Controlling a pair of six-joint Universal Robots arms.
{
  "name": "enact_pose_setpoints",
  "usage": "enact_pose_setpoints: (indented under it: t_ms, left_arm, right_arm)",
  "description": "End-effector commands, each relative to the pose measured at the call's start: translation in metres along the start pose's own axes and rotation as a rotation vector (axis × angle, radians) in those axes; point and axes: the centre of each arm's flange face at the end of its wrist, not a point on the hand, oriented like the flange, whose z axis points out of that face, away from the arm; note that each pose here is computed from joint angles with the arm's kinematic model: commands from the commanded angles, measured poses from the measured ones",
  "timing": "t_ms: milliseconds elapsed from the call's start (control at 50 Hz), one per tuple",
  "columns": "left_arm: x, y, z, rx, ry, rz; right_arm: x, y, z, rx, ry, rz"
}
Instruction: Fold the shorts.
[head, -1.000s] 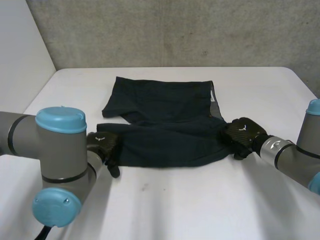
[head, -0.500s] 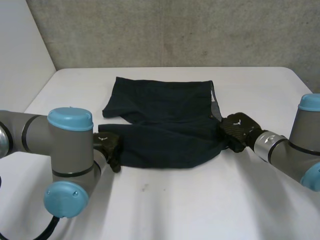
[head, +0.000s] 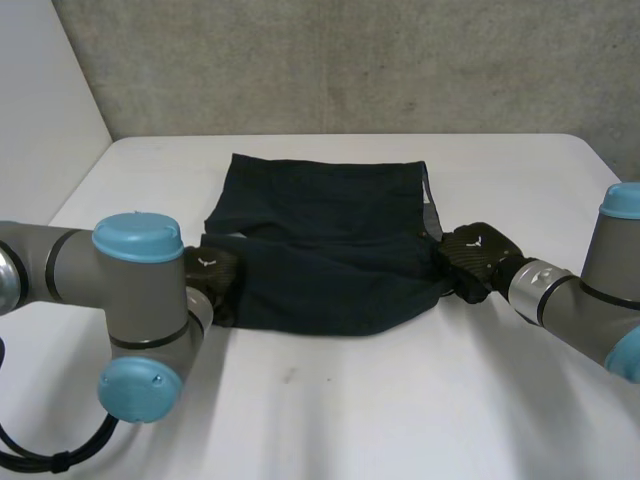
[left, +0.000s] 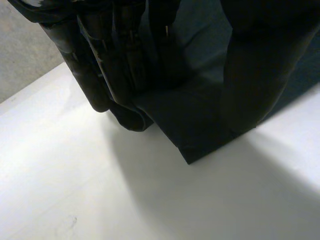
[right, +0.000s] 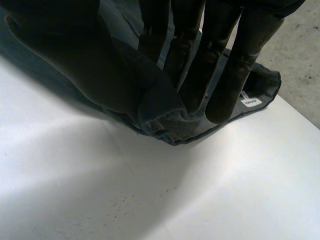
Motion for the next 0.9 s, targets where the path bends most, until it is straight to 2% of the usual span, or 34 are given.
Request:
enact_pose_setpoints:
  t_ms: [20, 320, 560, 720, 900]
  left_arm:
    - [0.001, 0.004, -0.006, -0.042, 0.015, 0.008]
    - [0.0, 0.012, 0.006, -0.063, 0.007, 0.006]
    - [-0.004, -0.001, 0.005, -0.023, -0.015, 0.0]
    - [-0.027, -0.039, -0.056, 0.038, -0.049, 0.011]
    - [-0.037, -0.027, -0.138, -0.123, 0.016, 0.102]
  right_arm:
    - [0.001, 0.001, 0.001, -0.003, 0.001, 0.002]
    - [0.0, 0.001, 0.001, -0.003, -0.002, 0.002]
    - [0.0, -0.002, -0.003, -0.016, 0.01, 0.005]
    - [0.005, -0.031, -0.036, -0.057, 0.01, 0.021]
    - [-0.002, -0.06, -0.087, -0.178, -0.001, -0.009]
